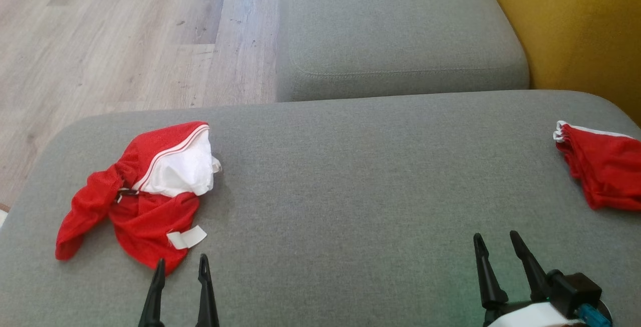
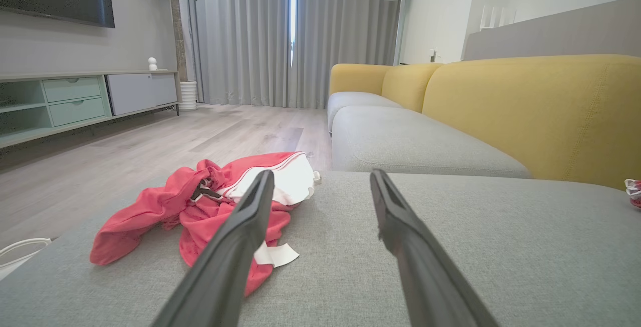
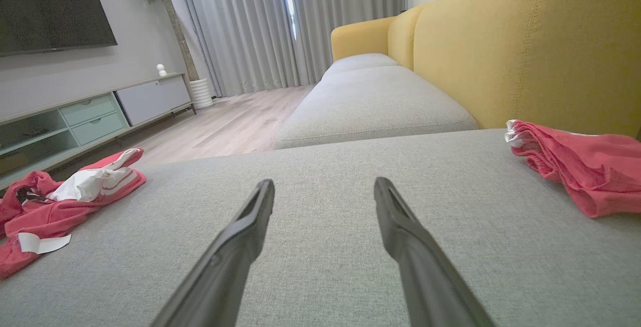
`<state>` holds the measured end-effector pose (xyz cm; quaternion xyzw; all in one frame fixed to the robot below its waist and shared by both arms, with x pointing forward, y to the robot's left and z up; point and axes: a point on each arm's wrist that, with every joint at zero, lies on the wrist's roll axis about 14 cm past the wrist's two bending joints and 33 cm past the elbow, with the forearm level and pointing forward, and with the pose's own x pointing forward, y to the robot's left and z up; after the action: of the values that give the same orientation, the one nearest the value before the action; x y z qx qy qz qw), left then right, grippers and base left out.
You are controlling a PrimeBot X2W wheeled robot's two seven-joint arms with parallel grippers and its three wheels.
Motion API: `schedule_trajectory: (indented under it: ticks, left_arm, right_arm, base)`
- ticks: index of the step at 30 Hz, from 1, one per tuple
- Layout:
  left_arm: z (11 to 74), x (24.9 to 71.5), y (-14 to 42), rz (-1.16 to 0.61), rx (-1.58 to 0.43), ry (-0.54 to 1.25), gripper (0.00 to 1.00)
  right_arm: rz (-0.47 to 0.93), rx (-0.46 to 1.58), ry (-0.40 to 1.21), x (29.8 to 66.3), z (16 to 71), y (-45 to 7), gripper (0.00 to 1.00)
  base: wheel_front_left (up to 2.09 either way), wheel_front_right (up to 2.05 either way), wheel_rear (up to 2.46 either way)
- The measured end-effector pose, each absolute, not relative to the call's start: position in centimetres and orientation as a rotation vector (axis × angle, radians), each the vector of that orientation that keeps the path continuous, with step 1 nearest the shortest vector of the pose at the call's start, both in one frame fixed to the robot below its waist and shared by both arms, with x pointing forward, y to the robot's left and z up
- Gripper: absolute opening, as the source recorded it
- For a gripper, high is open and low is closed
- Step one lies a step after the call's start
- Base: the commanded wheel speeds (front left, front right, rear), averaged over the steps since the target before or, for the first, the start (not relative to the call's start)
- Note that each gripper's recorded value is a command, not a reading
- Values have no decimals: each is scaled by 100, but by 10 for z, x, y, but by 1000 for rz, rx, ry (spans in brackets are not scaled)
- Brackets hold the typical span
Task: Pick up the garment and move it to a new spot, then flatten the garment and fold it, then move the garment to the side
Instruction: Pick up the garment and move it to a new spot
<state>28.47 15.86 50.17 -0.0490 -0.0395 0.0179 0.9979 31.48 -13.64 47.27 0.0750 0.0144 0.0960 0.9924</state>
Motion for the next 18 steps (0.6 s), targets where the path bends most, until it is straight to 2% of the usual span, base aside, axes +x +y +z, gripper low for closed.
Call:
schedule_trajectory:
  ticks: [10, 18]
  left_arm:
    - [496, 284, 158, 31, -98, -62, 100]
    - [491, 277, 175, 93, -92, -50, 100]
  right_arm:
    - [188, 150, 32, 315, 472, -138, 100]
    - [243, 138, 51, 323, 469, -121, 100]
  base:
    - [0, 0, 0]
    - [0, 0, 0]
